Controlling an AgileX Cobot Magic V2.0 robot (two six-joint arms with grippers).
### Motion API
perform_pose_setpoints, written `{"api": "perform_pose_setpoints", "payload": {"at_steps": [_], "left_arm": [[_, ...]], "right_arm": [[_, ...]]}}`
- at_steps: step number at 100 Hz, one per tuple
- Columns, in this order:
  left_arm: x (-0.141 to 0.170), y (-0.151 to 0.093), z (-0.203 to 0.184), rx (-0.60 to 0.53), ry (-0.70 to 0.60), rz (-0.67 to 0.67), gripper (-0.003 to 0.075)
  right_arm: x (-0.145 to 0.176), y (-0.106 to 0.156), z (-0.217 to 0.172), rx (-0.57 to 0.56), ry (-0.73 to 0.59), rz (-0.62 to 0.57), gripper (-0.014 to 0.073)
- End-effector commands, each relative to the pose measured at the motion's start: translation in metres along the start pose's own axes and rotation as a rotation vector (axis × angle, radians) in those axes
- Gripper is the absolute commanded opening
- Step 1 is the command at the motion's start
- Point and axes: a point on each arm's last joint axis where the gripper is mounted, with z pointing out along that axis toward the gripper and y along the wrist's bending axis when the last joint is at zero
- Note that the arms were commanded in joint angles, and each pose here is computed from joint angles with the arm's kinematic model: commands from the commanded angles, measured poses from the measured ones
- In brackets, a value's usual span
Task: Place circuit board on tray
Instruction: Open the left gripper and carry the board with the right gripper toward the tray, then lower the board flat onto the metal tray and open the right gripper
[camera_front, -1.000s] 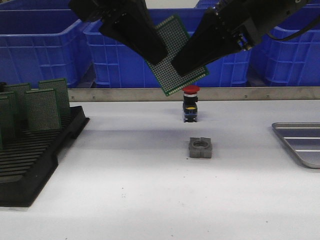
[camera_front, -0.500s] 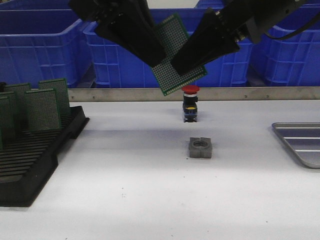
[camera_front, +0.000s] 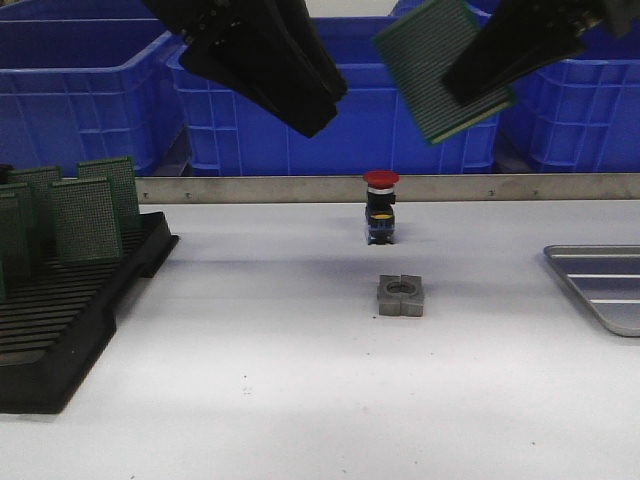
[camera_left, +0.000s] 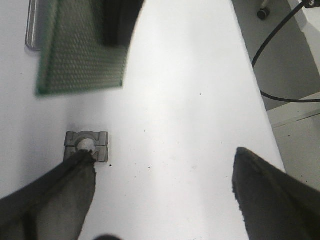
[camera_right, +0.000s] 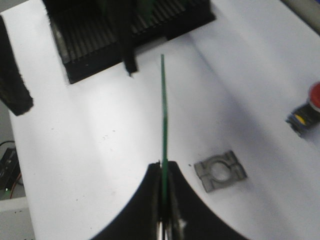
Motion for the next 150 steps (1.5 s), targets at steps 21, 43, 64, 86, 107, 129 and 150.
{"api": "perform_pose_setpoints", "payload": {"at_steps": [21, 43, 64, 86, 107, 129, 150], "left_arm": [[-0.026, -0.013, -0.021, 0.002, -0.084, 0.036, 0.0536], [-0.026, -0.013, -0.021, 0.002, -0.084, 0.036, 0.0536], [-0.026, -0.013, -0.021, 0.002, -0.084, 0.036, 0.0536], [-0.026, -0.013, -0.021, 0.002, -0.086, 0.036, 0.0536], [-0.026, -0.013, -0.021, 0.002, -0.086, 0.036, 0.0536], [-0.026, -0.013, -0.021, 0.002, -0.086, 0.036, 0.0536], [-0.026, -0.013, -0.021, 0.002, -0.086, 0.036, 0.0536]], "right_arm": [[0.03, -0.054, -0.07, 0.2, -0.094, 0.358, -0.0069], [0.085, -0.103, -0.076, 0.241, -0.086, 0.741, -0.0069], [0.128, -0.13, -0.047, 0.175, -0.025, 0.943, -0.0069], [0.159, -0.144, -0.02, 0.113, 0.009, 1.067, -0.0069], [0.165, -0.147, -0.014, 0.106, 0.013, 1.109, -0.0067], [0.166, -0.148, -0.014, 0.126, 0.01, 1.127, 0.0104], [0.167, -0.149, -0.015, 0.141, 0.007, 1.134, 0.0391]]}}
